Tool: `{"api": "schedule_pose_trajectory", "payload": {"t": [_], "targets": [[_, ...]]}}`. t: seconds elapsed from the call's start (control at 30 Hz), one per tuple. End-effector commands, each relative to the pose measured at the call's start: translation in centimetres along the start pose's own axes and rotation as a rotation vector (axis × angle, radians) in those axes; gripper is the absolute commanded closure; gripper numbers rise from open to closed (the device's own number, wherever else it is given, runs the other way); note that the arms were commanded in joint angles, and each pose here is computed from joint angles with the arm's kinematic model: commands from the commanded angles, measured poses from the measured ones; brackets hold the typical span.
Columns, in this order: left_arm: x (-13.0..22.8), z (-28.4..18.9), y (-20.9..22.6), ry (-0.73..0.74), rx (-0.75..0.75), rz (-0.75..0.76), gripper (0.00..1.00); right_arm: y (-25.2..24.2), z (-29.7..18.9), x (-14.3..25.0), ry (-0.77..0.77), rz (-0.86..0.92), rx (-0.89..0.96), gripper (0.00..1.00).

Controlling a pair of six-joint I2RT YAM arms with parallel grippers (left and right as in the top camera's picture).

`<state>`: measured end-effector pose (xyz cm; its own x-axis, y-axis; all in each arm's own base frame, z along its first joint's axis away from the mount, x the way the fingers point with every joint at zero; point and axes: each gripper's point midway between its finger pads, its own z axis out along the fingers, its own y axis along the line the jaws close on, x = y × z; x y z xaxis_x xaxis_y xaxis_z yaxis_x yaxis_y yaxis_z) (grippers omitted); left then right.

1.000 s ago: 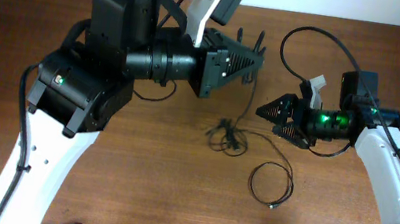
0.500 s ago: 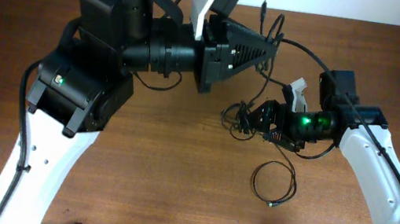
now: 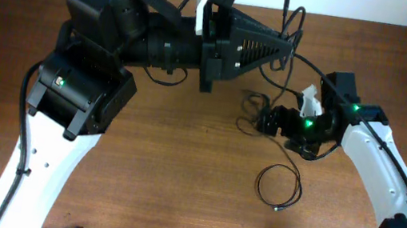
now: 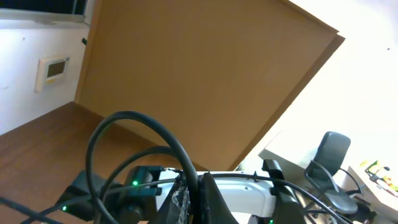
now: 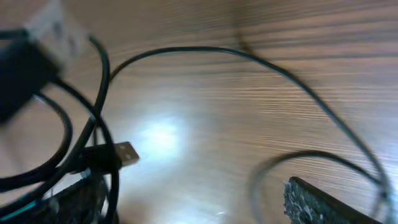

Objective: Untangle cables

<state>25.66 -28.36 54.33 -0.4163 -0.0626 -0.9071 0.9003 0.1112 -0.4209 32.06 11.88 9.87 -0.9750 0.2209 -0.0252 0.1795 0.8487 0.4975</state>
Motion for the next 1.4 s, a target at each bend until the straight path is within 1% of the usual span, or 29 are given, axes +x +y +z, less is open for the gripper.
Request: {"api": "schedule_pose_trajectory", "payload": {"t": [0.0, 0.07, 0.17, 0.2, 0.33, 0.4, 0.5, 0.53, 0.63, 0.73, 0.8, 0.87, 0.93, 1.07, 1.13, 1.2, 1.27, 1.37], "targets": [[-1.4, -2.3, -1.2, -0.039, -0.023, 0.038, 1.0, -2.6, -0.2, -1.1, -0.063, 0.065, 0.152, 0.08], [-1.4, -3.1, 0.4, -0.045, -0.089, 0.001, 1.0, -3.0, -0.3, -1.1, -0.068, 0.083, 0.173, 0.08], [-1.2, -6.0, 5.4, -0.074, -0.302, -0.107, 1.0, -4.8, -0.9, -1.1, -0.074, 0.13, 0.238, 0.08], [-1.2, -6.9, 6.4, -0.084, -0.35, -0.128, 1.0, -5.3, -1.1, -1.1, -0.076, 0.141, 0.251, 0.08], [-1.1, -10.6, 9.3, -0.115, -0.475, -0.199, 1.0, -7.3, -2.0, -1.4, -0.087, 0.202, 0.281, 0.07], [-1.3, -11.6, 9.5, -0.123, -0.487, -0.208, 1.0, -8.1, -2.5, -1.5, -0.091, 0.232, 0.284, 0.07], [-1.3, -12.1, 9.2, -0.129, -0.456, -0.253, 1.0, -8.4, -2.7, -1.5, -0.087, 0.253, 0.27, 0.07], [-1.2, -12.0, 8.9, -0.122, -0.437, -0.255, 1.0, -8.2, -2.6, -1.5, -0.082, 0.252, 0.255, 0.03], [-0.9, -10.8, 7.0, -0.081, -0.329, -0.239, 1.0, -6.0, -2.1, -1.4, -0.052, 0.2, 0.139, 0.0], [-1.2, -8.6, 2.5, -0.017, -0.095, -0.085, 1.0, -2.4, -2.0, -1.4, -0.018, 0.082, -0.061, 0.02], [-1.5, -7.8, -0.2, 0.012, 0.033, 0.02, 1.0, -1.0, -2.0, -1.2, -0.006, 0.035, -0.134, 0.02], [-1.7, -7.3, -1.8, 0.019, 0.098, 0.106, 1.0, -0.9, -2.1, -1.2, -0.003, 0.034, -0.144, 0.02], [-2.3, -7.0, -2.2, 0.002, 0.101, 0.145, 1.0, -0.9, -2.0, -1.1, -0.002, 0.034, -0.143, 0.02], [-3.1, -6.9, -0.9, -0.04, 0.027, 0.106, 1.0, -0.9, -2.0, -1.0, 0.003, 0.038, -0.141, 0.02], [-3.2, -6.9, 0.8, -0.062, -0.051, 0.08, 1.0, -1.0, -2.0, -0.9, 0.008, 0.041, -0.14, 0.02], [-2.7, -7.2, 3.9, -0.083, -0.197, 0.007, 1.0, -1.0, -2.0, -0.8, 0.011, 0.044, -0.139, 0.01], [-1.8, -8.2, 7.4, -0.094, -0.387, -0.062, 1.0, -1.0, -2.0, -0.8, 0.01, 0.043, -0.139, 0.02], [-0.6, -10.1, 11.0, -0.092, -0.611, -0.093, 1.0, -1.0, -2.0, -0.8, 0.01, 0.043, -0.139, 0.02]]}}
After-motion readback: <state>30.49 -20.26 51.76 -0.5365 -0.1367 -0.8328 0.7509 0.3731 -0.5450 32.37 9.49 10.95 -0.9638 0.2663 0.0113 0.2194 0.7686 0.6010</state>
